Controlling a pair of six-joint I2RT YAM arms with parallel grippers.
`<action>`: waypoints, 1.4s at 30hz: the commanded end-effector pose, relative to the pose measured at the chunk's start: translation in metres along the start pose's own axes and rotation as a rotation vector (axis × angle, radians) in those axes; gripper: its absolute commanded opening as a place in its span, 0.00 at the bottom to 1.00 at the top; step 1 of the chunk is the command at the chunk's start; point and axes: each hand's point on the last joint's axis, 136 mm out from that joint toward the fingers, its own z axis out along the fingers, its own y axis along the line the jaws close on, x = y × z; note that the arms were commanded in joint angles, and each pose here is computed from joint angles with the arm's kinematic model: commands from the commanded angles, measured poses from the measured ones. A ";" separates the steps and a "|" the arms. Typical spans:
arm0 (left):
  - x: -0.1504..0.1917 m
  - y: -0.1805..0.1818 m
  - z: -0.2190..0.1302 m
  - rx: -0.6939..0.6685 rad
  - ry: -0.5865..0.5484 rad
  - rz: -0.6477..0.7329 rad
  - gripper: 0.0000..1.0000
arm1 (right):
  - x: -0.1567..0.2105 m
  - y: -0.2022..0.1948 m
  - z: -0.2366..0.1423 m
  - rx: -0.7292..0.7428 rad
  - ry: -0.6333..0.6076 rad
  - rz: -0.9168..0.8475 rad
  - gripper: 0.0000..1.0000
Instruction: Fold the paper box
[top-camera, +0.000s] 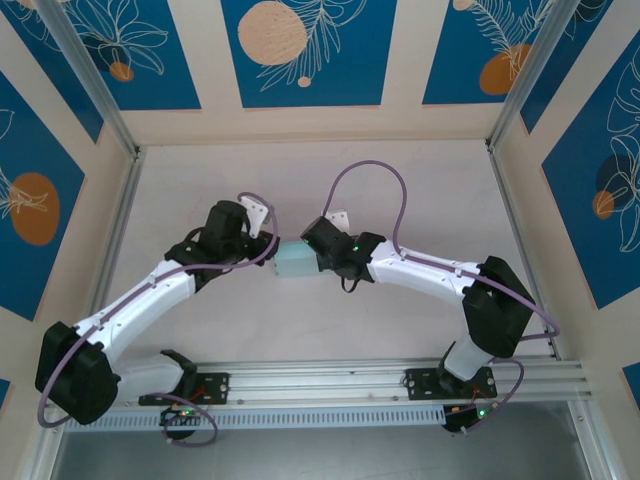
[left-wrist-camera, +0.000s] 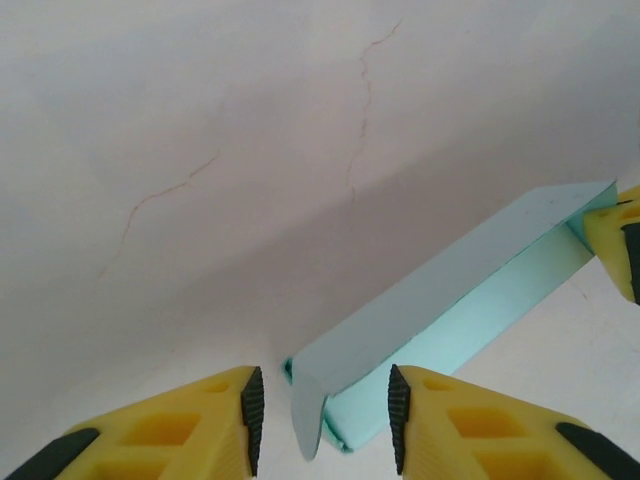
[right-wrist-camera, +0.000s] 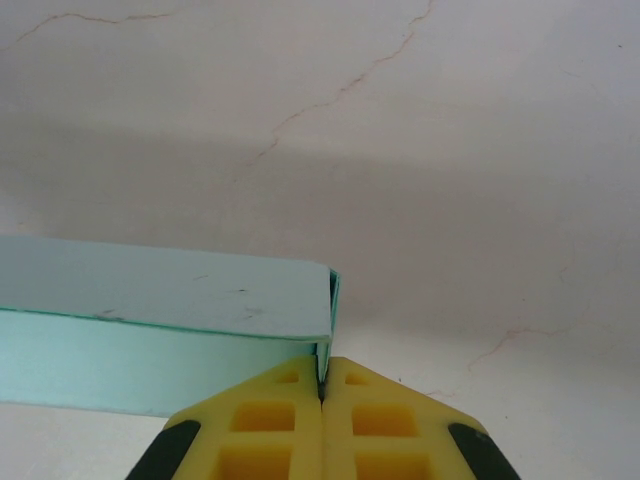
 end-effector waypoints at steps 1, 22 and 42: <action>0.016 -0.002 -0.015 -0.008 0.089 0.020 0.38 | 0.018 -0.001 0.003 0.013 0.048 -0.020 0.00; 0.030 0.002 0.023 -0.012 0.132 0.086 0.34 | 0.016 0.001 0.000 0.004 0.042 -0.026 0.00; 0.018 -0.006 0.016 0.013 0.138 -0.107 0.12 | 0.019 0.002 0.003 0.019 0.037 -0.050 0.00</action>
